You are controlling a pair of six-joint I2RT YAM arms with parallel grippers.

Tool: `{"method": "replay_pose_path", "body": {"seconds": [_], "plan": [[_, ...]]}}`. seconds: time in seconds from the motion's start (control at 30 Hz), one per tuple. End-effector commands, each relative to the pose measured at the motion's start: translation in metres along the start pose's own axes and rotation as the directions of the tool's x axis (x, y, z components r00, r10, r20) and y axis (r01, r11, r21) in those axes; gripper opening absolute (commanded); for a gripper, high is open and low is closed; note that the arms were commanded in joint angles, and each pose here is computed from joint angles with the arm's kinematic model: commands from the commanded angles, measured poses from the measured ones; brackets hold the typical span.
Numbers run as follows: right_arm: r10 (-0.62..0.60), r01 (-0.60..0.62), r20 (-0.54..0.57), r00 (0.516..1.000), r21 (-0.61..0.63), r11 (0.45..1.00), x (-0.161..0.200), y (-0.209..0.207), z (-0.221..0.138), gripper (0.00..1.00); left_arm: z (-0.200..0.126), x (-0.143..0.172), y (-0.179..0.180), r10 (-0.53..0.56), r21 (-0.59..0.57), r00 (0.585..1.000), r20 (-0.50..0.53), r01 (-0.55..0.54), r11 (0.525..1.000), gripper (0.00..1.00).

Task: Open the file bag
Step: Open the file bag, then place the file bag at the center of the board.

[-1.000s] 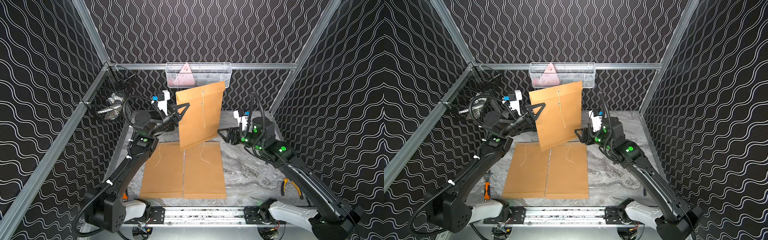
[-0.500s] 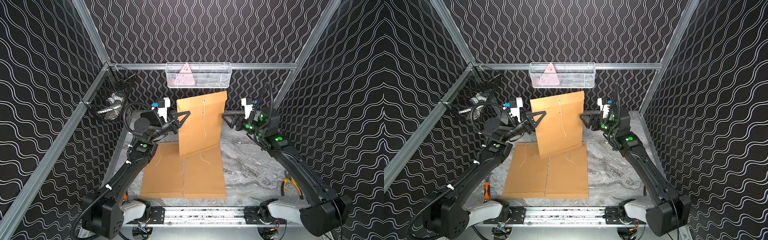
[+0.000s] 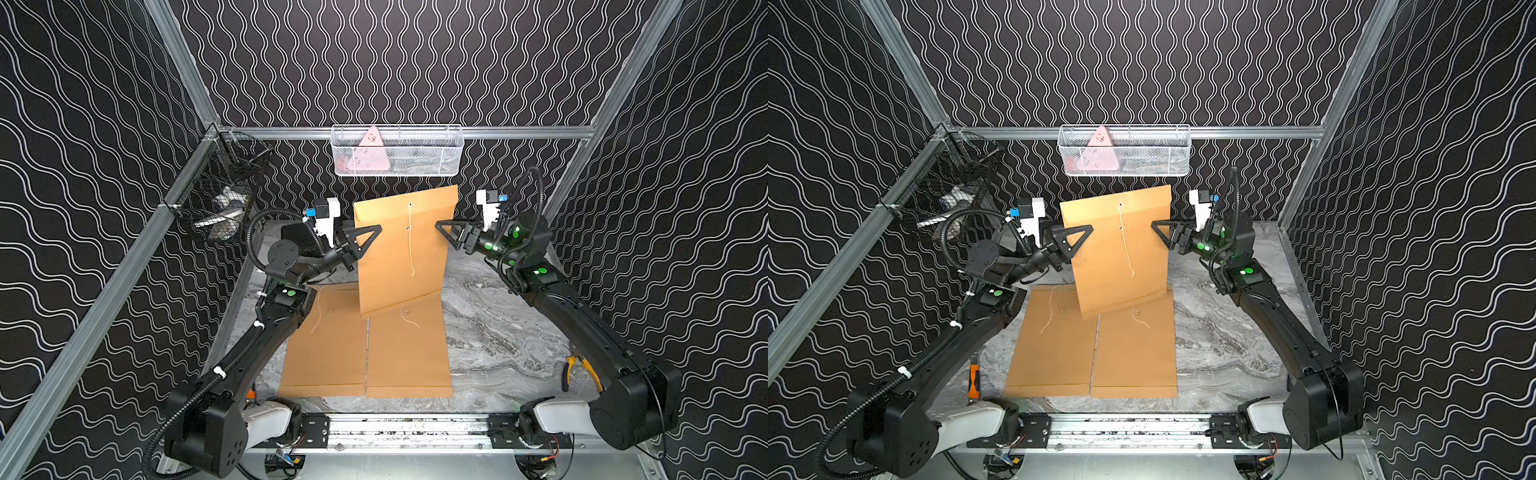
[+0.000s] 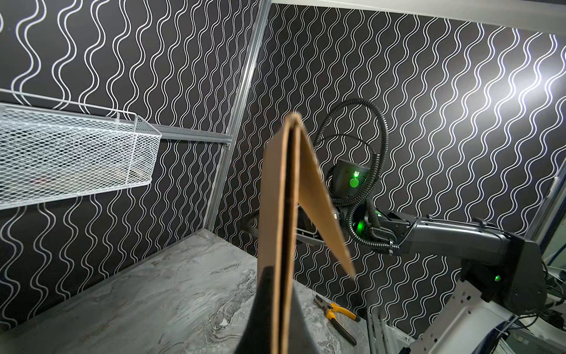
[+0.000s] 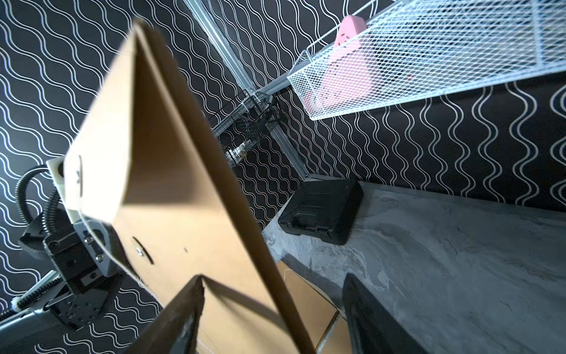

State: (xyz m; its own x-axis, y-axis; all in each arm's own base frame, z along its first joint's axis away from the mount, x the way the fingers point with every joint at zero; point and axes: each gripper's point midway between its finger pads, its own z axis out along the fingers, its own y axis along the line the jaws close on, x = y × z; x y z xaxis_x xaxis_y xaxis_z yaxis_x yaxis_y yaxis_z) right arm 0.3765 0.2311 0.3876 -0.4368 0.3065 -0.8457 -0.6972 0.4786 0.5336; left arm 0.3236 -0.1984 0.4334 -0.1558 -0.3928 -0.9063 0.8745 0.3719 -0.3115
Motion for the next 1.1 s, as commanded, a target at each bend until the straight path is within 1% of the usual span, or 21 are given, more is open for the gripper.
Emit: {"method": "replay_pose_path", "body": {"seconds": [0.0,0.4,1.07], "plan": [[-0.046,0.05,0.047,0.998,-0.082,0.995,-0.017,0.018,0.002,0.7,0.0,-0.003,-0.007,0.008,0.038,1.0,0.02,-0.009,0.999,0.0],[-0.074,0.088,0.08,0.994,-0.181,0.98,-0.031,0.036,0.005,0.69,0.001,0.011,0.003,-0.025,0.034,1.0,-0.008,0.025,0.999,0.0],[-0.124,0.144,0.094,0.988,-0.244,0.959,-0.045,0.064,-0.005,0.68,-0.001,0.024,0.005,-0.048,0.036,0.998,-0.043,0.05,0.998,0.0]]}}
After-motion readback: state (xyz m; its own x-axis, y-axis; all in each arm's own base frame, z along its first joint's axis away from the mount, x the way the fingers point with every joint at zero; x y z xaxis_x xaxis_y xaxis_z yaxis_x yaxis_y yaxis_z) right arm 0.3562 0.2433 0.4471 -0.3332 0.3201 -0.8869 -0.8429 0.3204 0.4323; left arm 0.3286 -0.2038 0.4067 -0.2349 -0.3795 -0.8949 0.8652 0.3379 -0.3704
